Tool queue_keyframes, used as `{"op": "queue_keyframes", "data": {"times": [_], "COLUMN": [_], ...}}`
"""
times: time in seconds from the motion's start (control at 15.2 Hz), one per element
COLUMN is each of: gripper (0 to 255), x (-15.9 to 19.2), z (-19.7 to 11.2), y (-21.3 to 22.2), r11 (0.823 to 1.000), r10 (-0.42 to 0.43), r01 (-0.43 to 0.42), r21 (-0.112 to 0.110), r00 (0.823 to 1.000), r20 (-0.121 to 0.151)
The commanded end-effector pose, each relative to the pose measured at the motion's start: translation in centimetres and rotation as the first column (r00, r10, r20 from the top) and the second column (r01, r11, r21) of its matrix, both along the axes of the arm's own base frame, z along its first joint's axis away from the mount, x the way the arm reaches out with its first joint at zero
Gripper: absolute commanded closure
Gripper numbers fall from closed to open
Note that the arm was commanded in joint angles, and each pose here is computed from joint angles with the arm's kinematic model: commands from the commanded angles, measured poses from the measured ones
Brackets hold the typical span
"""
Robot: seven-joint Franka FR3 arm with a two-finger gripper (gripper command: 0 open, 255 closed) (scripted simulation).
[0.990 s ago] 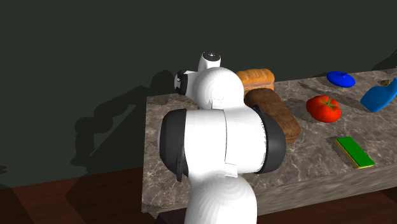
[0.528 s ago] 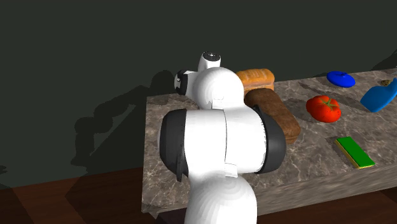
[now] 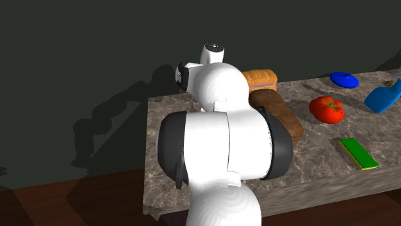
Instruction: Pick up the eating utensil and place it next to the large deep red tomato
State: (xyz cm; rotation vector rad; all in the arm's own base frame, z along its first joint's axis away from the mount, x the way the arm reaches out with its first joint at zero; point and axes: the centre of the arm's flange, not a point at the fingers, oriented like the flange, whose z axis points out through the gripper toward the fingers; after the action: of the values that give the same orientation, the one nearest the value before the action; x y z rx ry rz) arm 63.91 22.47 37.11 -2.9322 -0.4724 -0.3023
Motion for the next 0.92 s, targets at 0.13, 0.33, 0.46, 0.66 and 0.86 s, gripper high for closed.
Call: {"op": "queue_keyframes", "data": {"times": [0.13,0.33,0.46,0.66,0.86], "gripper": [255,255,255,255,255], "x": [0.0,0.0,0.0,0.0,0.0], "z": [2.0,3.6,4.6,6.2,7.8], "y": [0.1,0.1,0.1,0.1,0.1], "r11": [1.0,1.0,1.0,1.0,1.0], "r10": [0.0,0.0,0.0,0.0,0.0], "r01": [0.0,0.0,0.0,0.0,0.0], "r21": [0.0,0.0,0.0,0.0,0.0], "r00": [1.0,1.0,1.0,1.0,1.0], "r20": [0.0,0.0,0.0,0.0,0.0]}}
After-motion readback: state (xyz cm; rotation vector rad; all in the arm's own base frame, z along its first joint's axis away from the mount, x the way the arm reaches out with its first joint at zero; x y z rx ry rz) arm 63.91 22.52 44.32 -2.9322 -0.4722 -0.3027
